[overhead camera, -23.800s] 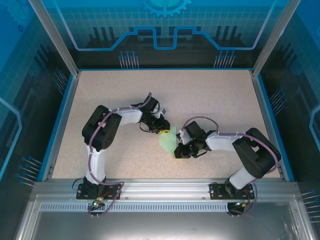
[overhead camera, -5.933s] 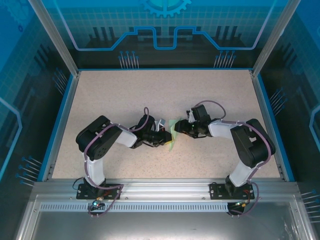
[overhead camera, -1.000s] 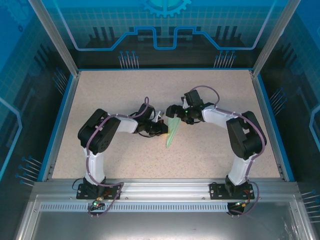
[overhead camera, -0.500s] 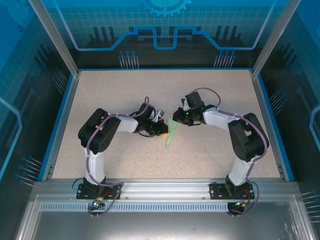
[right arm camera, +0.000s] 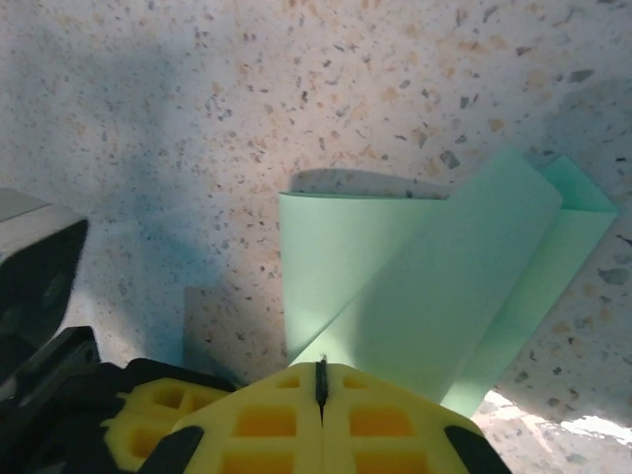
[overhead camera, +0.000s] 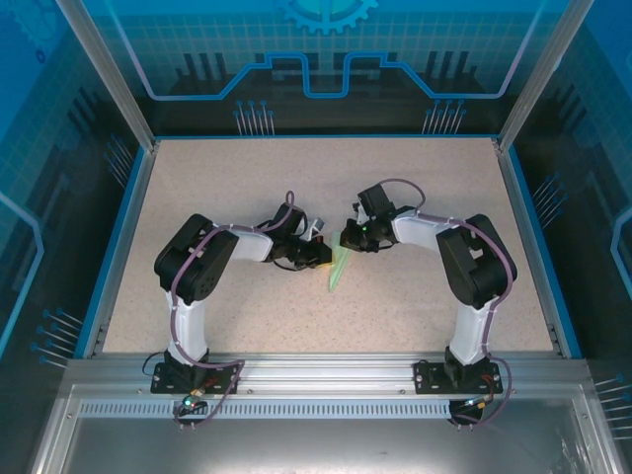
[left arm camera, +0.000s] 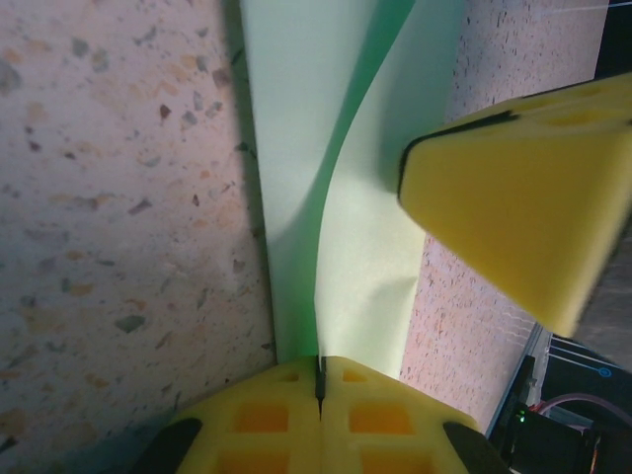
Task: Fold a paper plane with a square sheet of paper (fold left side to right side)
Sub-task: Fold the wing for the fifth time at the center of the table.
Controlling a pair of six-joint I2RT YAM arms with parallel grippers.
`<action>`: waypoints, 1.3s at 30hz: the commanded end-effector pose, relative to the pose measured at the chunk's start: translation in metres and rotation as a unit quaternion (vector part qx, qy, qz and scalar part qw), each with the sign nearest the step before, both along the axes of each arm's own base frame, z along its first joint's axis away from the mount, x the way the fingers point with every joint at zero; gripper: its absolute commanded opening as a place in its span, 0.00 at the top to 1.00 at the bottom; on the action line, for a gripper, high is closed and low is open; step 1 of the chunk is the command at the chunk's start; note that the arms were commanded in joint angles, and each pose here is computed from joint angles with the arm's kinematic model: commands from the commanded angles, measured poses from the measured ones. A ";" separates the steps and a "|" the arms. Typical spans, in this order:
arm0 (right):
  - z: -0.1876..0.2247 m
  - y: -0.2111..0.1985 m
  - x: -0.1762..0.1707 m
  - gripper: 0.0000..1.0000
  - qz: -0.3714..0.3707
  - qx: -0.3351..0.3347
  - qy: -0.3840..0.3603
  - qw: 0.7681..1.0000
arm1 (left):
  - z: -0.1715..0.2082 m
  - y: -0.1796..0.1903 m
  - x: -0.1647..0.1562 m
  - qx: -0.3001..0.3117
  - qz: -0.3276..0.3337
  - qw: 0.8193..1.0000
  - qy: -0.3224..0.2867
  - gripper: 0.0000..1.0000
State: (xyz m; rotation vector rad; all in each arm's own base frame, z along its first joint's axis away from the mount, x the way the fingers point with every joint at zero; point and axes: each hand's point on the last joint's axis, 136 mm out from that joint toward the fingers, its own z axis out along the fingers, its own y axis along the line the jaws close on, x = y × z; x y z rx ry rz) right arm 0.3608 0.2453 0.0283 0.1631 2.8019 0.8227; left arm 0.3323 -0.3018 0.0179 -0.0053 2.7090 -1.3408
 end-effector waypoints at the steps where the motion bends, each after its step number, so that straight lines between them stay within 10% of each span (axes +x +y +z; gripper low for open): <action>1: -0.005 0.003 -0.007 0.97 0.014 -0.015 0.011 1.000 | -0.016 0.004 0.000 0.017 -0.004 1.000 0.011 0.97; 24: -0.034 -0.017 -0.025 0.98 0.008 -0.064 0.052 0.997 | -0.017 0.002 -0.003 0.012 -0.006 1.000 0.020 0.97; 39: -0.042 -0.021 -0.033 0.99 0.008 -0.068 0.060 0.996 | 0.045 0.015 -0.011 0.014 0.005 0.999 -0.034 0.71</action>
